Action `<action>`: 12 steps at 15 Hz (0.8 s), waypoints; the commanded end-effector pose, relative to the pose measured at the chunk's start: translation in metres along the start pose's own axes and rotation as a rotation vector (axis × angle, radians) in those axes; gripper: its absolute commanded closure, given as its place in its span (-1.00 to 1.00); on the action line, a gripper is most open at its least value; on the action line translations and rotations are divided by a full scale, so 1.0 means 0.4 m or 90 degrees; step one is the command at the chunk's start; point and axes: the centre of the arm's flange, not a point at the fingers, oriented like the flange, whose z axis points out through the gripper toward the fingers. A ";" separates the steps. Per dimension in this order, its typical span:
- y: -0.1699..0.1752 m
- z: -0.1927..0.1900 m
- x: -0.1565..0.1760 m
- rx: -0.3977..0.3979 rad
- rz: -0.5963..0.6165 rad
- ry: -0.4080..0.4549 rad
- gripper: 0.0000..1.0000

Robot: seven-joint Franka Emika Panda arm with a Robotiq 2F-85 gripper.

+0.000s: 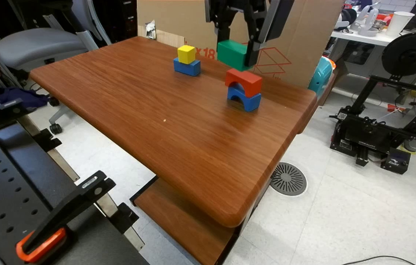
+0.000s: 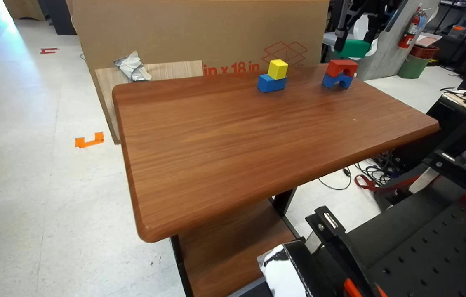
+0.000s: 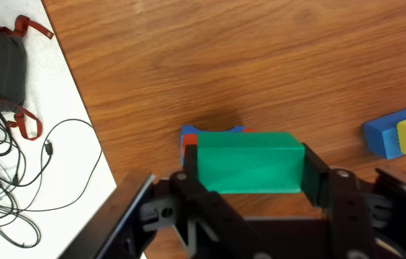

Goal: Put the green block on top of the orange block

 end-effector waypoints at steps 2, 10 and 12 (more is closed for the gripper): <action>0.005 0.008 0.037 -0.007 0.017 -0.013 0.18; -0.005 0.033 0.064 -0.016 0.025 -0.019 0.18; -0.003 0.033 0.068 -0.015 0.028 -0.021 0.18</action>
